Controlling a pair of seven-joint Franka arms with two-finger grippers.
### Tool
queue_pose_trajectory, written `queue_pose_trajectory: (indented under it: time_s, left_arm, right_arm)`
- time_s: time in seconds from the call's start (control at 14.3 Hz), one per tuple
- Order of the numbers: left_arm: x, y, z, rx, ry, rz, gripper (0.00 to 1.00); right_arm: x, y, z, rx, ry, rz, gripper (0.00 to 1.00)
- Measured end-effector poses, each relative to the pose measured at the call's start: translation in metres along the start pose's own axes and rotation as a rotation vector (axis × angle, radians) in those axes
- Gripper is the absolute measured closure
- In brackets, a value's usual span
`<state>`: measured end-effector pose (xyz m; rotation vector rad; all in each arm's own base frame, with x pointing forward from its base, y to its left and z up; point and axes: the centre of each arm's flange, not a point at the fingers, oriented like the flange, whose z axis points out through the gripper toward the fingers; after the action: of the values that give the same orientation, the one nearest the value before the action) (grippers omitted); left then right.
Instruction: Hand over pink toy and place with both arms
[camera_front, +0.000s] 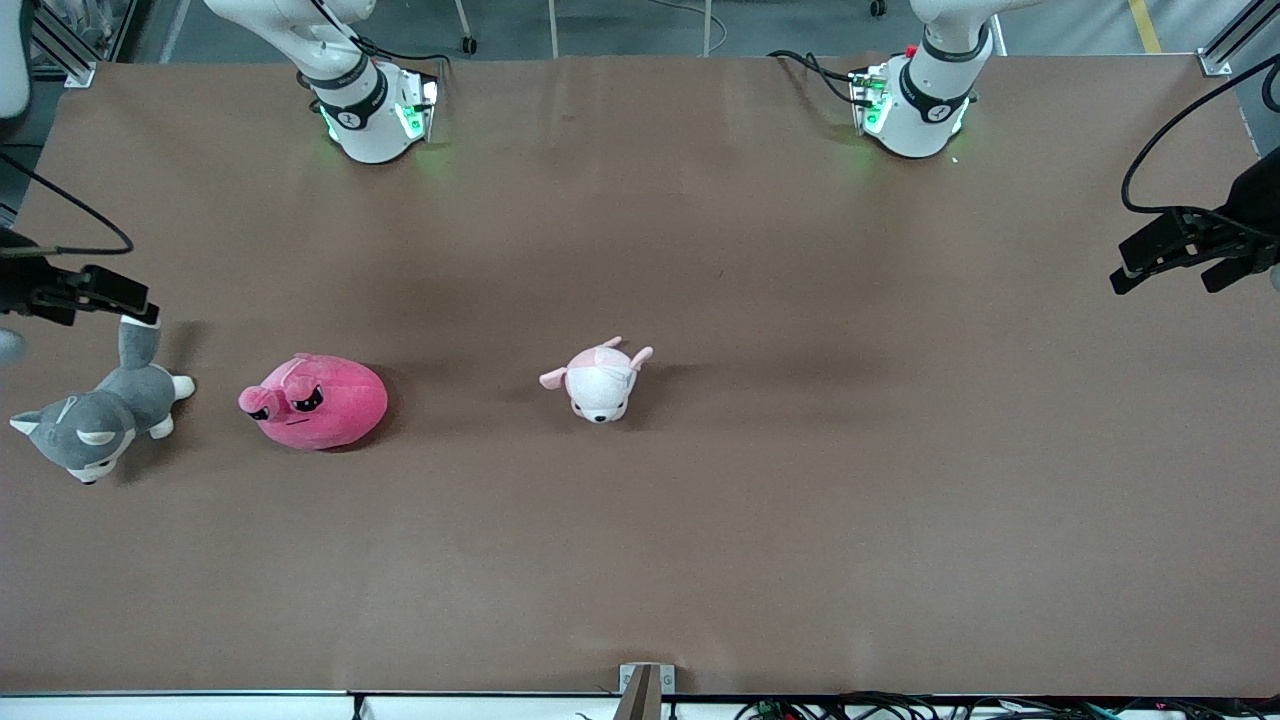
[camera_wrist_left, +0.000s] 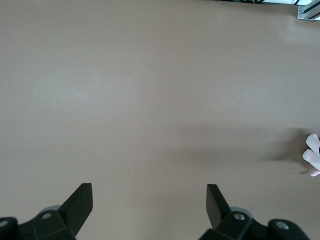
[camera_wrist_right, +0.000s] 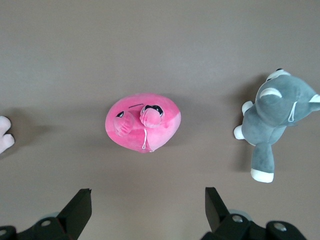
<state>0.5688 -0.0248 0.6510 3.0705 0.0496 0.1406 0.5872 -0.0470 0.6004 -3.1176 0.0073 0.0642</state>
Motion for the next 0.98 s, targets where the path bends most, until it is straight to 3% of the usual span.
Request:
queue_pose_trajectory:
  time_s: [0.7,0.98]
  left_arm:
    - [0.005,-0.016,0.008,0.002,-0.014,-0.026,0.00]
    - [0.005,-0.015,0.009,0.009,-0.016,-0.027,0.00]
  right_arm:
    - [0.003,-0.018,-0.008,-0.043,0.009,-0.042,0.00]
    - [-0.005,-0.019,-0.003,-0.036,-0.057,-0.042,0.00]
